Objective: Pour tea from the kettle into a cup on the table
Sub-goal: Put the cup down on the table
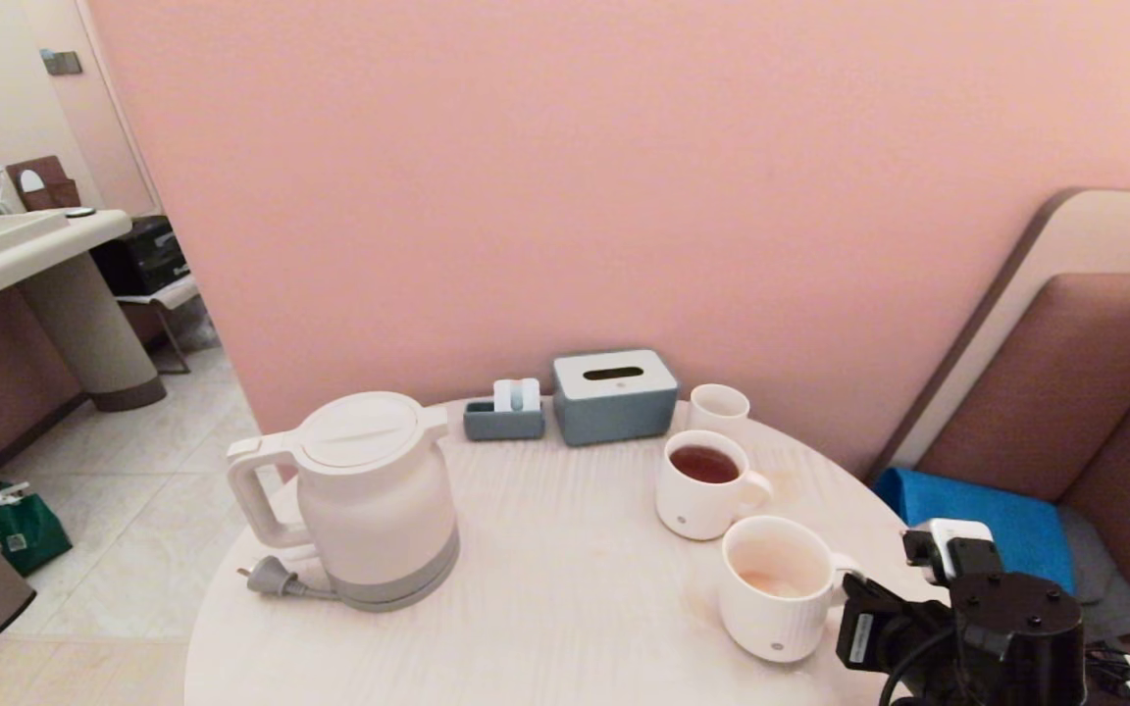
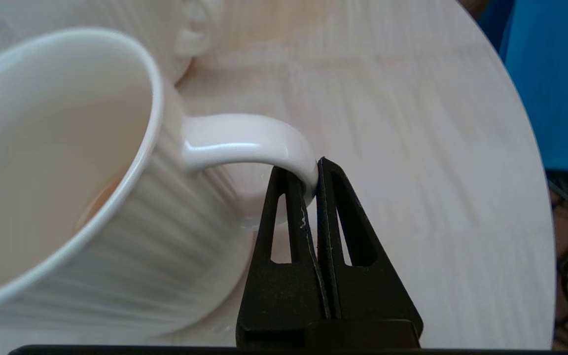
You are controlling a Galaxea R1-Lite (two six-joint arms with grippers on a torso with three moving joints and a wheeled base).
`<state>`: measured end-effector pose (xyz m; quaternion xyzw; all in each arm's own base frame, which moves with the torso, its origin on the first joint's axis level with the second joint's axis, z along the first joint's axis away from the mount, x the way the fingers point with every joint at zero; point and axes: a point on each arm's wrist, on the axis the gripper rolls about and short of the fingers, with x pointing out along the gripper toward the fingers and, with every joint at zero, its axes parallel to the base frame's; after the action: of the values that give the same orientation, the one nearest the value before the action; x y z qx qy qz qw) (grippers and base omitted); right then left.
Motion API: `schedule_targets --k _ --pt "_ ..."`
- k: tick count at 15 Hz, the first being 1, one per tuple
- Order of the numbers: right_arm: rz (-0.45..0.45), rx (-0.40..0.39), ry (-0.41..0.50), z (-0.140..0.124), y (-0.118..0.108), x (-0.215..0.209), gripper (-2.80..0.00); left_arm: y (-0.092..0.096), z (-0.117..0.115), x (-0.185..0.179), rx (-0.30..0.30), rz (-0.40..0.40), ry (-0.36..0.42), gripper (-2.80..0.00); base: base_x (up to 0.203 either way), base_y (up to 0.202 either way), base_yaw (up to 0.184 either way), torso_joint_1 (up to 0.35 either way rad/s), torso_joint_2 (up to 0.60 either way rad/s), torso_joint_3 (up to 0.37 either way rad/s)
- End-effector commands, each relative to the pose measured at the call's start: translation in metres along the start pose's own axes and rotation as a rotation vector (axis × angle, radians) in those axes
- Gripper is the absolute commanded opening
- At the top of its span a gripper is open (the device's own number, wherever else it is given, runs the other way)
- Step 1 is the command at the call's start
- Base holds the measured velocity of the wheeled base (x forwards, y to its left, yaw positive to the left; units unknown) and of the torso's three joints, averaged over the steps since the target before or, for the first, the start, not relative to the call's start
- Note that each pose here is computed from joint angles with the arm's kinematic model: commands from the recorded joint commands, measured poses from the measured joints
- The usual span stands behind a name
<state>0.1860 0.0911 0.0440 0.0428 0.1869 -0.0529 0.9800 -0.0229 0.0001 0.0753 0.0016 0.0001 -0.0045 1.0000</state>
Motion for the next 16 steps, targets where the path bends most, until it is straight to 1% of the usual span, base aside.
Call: schedule_targets --k 1,3,5,15,16 --pt "-0.003 -0.014 0.028 -0.0093 0.0051 0.0018 -2.80 0.0000 0.0000 0.0001 0.000 0.000 0.001 -2.80 0.000 0.000 0.000 0.000 0.00 0.000" --pt "-0.010 0.001 0.034 -0.0114 0.0056 0.0021 -2.80 0.0000 0.0000 0.0001 0.000 0.000 0.001 -2.80 0.000 0.000 0.000 0.000 0.00 0.000" --pt "-0.028 0.000 0.026 -0.0114 0.0059 0.0016 -2.80 0.0000 0.0000 0.0001 0.000 0.000 0.001 -2.80 0.000 0.000 0.000 0.000 0.00 0.000" --pt "-0.035 -0.014 0.044 -0.0161 0.0062 0.0044 -2.80 0.0000 0.0000 0.0001 0.000 0.000 0.001 -2.80 0.000 0.000 0.000 0.000 0.00 0.000" --pt "-0.037 -0.014 0.043 -0.0161 0.0061 0.0044 0.00 0.0000 0.0000 0.0001 0.000 0.001 0.001 -2.80 0.000 0.000 0.000 0.000 0.00 0.000"
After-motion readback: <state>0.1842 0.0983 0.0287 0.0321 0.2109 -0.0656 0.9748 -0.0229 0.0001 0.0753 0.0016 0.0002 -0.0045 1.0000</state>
